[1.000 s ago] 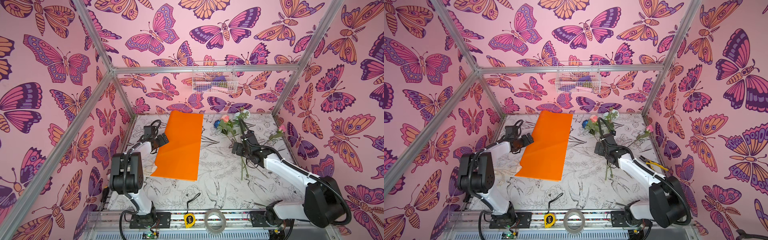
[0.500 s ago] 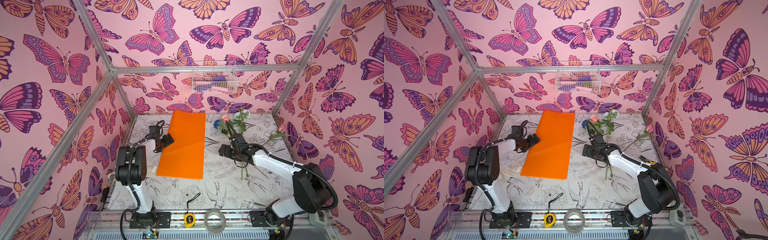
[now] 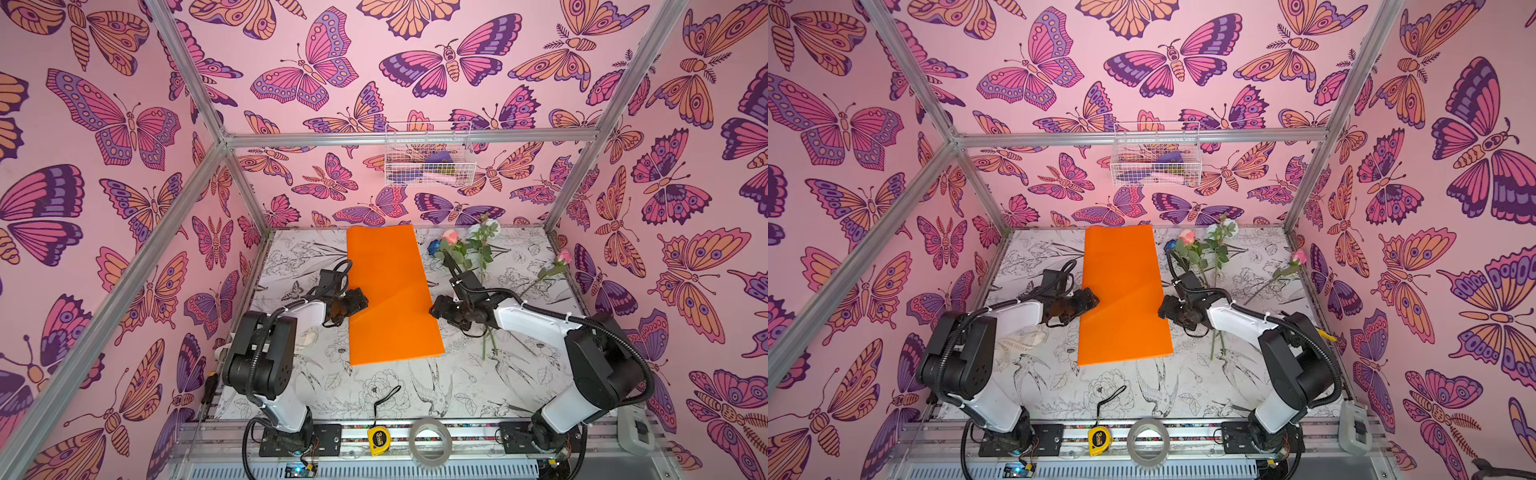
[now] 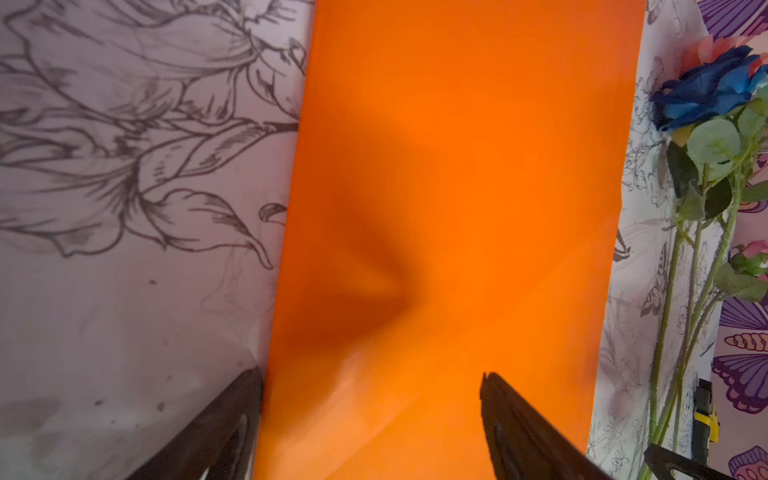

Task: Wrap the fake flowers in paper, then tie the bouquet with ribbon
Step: 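Move the left gripper to the orange sheet while the right reaches its other edge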

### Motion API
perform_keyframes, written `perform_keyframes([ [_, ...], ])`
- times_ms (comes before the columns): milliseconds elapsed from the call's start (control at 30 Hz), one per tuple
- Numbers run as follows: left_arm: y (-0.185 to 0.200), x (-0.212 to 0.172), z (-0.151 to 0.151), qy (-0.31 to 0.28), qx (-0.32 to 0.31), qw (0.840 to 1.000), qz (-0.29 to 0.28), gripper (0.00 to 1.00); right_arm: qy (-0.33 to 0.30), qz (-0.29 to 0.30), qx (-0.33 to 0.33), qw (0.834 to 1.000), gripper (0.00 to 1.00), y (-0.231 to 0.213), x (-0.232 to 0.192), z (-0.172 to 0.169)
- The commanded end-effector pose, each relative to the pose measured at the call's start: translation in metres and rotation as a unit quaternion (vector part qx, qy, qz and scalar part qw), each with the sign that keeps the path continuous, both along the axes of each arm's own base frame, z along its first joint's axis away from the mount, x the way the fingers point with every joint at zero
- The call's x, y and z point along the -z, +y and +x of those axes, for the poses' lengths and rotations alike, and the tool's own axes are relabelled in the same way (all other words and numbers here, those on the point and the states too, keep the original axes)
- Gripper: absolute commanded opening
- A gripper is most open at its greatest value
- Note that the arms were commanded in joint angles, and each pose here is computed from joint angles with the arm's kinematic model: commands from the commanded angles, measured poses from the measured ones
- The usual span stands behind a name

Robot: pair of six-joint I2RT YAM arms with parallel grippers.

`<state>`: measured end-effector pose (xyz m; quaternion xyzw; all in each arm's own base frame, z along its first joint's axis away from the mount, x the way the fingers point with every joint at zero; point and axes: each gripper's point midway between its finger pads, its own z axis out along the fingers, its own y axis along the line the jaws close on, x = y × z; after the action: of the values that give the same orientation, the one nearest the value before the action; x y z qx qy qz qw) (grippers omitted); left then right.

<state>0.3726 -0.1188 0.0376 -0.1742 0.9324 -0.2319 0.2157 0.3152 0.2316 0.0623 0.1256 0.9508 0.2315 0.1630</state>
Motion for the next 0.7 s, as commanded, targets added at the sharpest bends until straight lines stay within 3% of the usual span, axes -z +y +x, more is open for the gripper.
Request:
perform_keyframes([
  [0,0.011,0.016,-0.029,0.050,-0.018,0.998,0.019,0.86,0.031,-0.025,0.005,0.999,0.77,-0.008,0.006,-0.022],
  [333,0.023,0.010,-0.074,0.061,-0.017,0.995,0.076,0.77,0.069,-0.026,-0.005,0.997,0.75,-0.012,0.019,-0.056],
  [667,0.009,0.041,-0.099,0.112,0.020,0.989,0.090,0.50,0.117,-0.003,-0.003,0.993,0.71,0.005,0.047,-0.063],
])
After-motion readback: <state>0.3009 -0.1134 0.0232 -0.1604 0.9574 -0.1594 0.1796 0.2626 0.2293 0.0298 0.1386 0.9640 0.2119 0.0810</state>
